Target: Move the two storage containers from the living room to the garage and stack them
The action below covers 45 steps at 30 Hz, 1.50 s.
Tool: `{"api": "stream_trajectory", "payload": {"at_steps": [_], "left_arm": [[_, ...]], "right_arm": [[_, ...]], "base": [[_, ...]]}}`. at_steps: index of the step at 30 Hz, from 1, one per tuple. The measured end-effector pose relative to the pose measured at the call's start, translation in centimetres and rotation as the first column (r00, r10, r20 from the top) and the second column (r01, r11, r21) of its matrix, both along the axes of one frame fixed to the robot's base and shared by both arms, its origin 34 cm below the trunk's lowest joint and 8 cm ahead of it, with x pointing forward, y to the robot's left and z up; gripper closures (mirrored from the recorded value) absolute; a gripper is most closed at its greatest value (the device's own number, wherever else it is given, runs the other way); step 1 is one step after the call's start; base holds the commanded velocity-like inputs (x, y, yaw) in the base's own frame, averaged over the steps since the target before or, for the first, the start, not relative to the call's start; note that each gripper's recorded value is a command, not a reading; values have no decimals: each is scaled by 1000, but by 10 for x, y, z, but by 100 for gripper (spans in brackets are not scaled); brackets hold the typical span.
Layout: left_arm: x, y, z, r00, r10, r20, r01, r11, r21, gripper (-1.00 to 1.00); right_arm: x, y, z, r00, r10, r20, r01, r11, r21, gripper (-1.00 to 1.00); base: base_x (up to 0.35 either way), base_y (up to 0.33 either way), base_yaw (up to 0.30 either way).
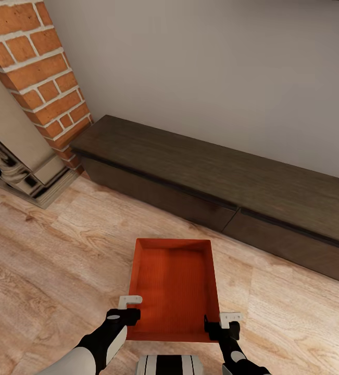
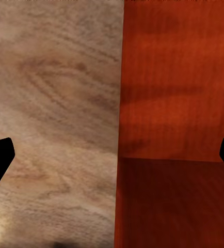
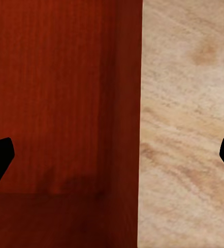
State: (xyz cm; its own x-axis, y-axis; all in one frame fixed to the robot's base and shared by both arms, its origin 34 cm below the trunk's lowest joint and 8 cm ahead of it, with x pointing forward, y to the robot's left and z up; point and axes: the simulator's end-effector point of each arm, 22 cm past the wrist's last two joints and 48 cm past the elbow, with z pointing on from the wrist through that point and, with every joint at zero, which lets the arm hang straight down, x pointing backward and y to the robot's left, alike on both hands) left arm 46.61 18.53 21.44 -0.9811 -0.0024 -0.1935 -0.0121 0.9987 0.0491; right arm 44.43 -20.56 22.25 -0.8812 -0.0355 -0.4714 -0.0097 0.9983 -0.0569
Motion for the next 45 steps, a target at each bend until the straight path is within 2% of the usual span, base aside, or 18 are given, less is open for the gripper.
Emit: {"api": "stream_trajectory", "payload": {"at_steps": [11, 45], "left_arm": [[-3, 0, -13, 1000, 3, -1, -3, 1000, -1, -100], [-5, -3, -13, 1000, 5, -6, -5, 1000, -6, -100]], "right_arm": [[-3, 0, -13, 1000, -3, 0, 3, 1000, 0, -100], [-3, -6, -13, 1000, -7, 0, 7, 1000, -7, -100]], "base": [[0, 0, 0], [0, 0, 0]]}}
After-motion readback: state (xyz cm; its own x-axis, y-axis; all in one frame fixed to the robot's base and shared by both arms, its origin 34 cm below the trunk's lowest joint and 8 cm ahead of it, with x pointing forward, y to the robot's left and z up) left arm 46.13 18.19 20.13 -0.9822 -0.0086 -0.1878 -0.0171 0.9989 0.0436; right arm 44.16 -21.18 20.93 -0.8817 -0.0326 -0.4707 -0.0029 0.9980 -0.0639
